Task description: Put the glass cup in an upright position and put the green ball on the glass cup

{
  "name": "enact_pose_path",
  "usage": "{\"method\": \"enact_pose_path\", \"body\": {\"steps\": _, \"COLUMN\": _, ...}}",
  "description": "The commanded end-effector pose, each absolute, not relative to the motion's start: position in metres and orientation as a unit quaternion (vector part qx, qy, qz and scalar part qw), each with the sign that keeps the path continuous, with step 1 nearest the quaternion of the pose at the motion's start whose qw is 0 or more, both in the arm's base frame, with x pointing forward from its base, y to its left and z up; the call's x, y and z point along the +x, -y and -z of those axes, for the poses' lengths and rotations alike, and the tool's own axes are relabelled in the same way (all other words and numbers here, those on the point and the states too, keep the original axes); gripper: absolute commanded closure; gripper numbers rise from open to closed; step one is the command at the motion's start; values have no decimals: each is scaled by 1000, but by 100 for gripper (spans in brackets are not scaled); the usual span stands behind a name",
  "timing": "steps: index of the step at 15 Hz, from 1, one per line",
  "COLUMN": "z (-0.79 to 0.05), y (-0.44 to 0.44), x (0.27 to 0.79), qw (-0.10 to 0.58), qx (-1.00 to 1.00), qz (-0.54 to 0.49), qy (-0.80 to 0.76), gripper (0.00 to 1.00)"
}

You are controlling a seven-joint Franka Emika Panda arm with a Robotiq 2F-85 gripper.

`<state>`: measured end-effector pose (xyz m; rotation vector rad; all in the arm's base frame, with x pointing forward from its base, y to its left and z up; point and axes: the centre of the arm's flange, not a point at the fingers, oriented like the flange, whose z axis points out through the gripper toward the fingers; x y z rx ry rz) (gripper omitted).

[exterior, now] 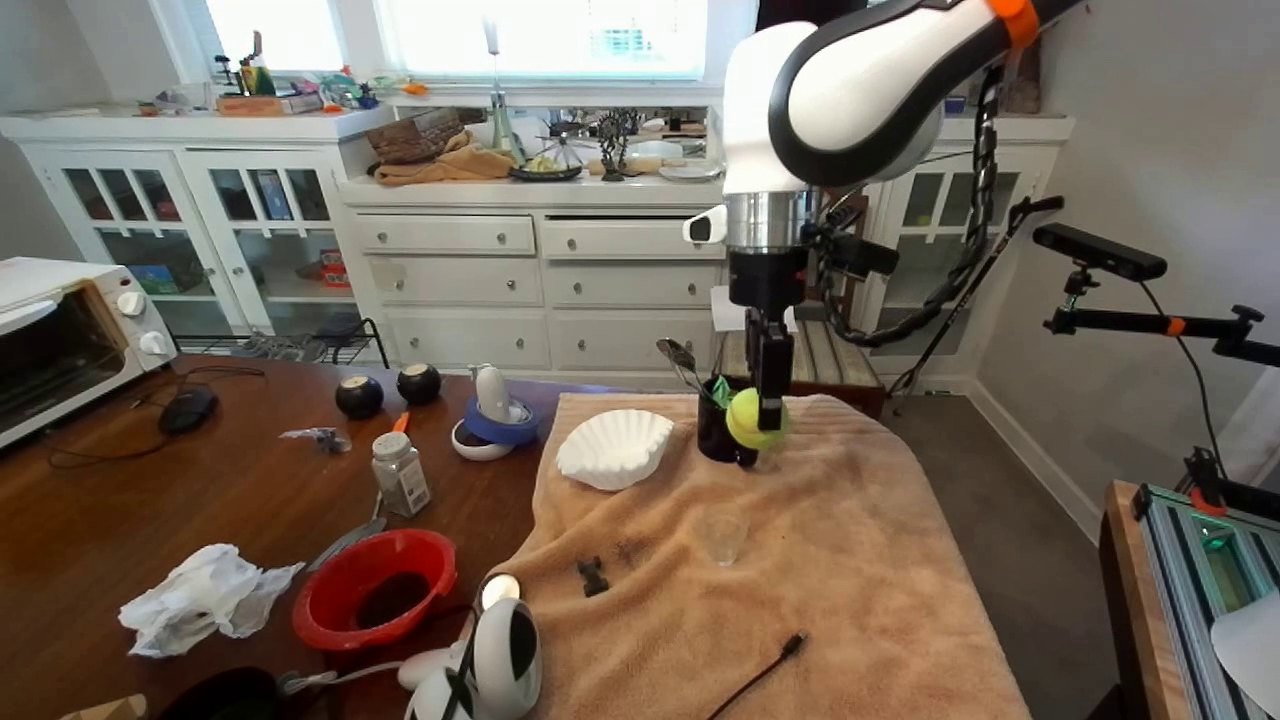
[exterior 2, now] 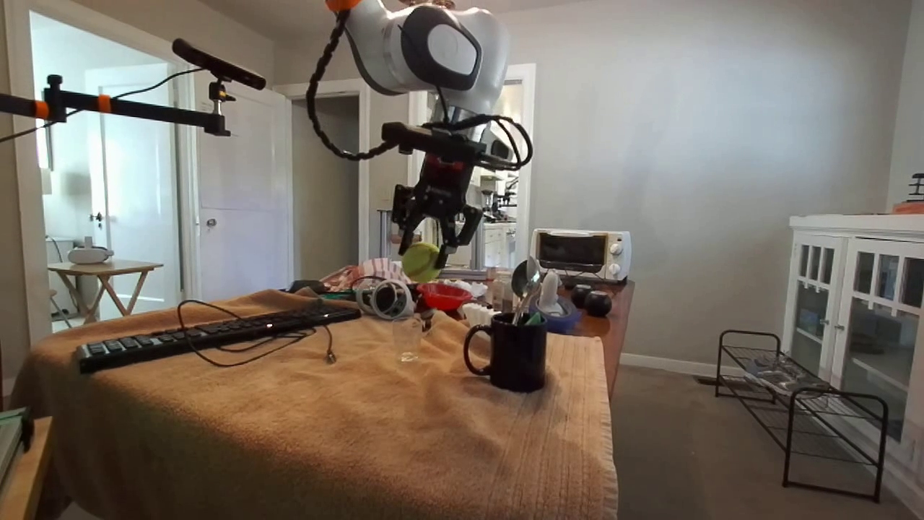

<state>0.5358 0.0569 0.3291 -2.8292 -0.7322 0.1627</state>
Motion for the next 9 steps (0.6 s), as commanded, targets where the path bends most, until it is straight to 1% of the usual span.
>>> {"method": "enact_pose_path", "body": {"steps": 1, "z": -291, "y": -61, "x": 537, "qw": 126, "qx": -949, "qz": -80, "qy": 279, "gripper": 60}}
{"method": "enact_pose_path", "body": {"steps": 5, "z": -267, "y": -71, "x": 534, "qw": 134, "qx": -935, "qz": -99, "qy": 313, "gripper": 60}}
{"method": "enact_pose_path", "body": {"steps": 8, "z": -266, "y": -80, "x": 541, "qw": 148, "qx": -930, "qz": -76, "qy": 328, "gripper": 60}}
{"method": "enact_pose_path", "body": {"steps": 9, "z": -267, "y": -75, "x": 534, "qw": 131, "qx": -935, "qz": -91, "qy": 317, "gripper": 35}}
